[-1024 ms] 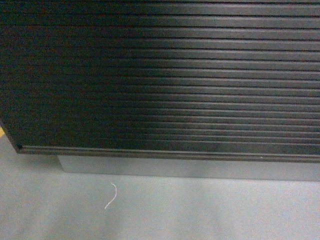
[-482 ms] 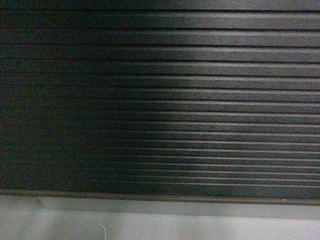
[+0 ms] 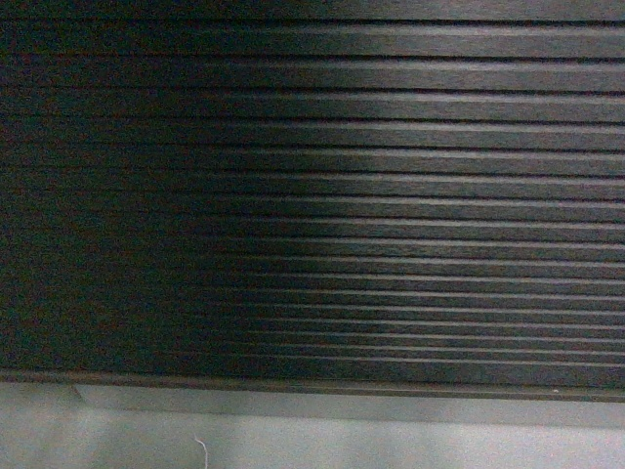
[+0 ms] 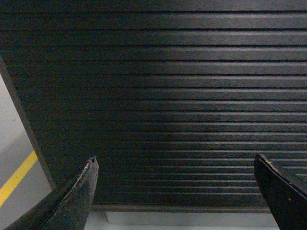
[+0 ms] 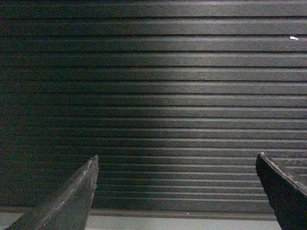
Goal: Place dark red mango on scale at checkout
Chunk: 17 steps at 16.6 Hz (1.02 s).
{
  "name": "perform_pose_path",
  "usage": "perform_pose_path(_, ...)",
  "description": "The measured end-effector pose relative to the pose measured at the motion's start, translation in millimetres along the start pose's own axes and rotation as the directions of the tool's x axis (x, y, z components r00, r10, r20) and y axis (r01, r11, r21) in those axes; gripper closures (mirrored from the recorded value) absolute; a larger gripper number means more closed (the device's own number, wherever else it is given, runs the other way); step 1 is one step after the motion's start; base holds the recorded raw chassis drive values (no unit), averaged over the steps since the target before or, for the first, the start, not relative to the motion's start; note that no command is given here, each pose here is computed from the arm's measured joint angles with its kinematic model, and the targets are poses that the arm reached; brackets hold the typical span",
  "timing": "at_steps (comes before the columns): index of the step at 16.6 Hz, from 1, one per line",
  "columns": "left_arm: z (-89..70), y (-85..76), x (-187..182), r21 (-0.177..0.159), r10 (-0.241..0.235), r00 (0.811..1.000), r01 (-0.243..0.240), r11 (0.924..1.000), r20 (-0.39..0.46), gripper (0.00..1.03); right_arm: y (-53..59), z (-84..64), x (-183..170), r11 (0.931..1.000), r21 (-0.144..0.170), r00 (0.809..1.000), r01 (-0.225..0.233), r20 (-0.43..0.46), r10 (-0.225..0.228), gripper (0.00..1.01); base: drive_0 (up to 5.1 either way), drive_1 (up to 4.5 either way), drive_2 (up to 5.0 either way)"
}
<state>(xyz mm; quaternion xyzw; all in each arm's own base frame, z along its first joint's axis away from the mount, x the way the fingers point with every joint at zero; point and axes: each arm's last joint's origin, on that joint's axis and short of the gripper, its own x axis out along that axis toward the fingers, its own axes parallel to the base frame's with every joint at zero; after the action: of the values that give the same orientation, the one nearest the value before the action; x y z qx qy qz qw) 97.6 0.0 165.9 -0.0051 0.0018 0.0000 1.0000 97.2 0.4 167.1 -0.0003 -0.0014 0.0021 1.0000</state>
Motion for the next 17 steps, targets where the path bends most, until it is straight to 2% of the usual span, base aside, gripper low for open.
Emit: perform_pose_path(17,0.1,0.0,0.0,0.0,0.001,1.0,-0.001,1.0,0.002,0.05,0.0,0.2,0.0,1.0,-0.001,1.0,0.0,0.002,0.0,0.03,0.0,0.0,0.0)
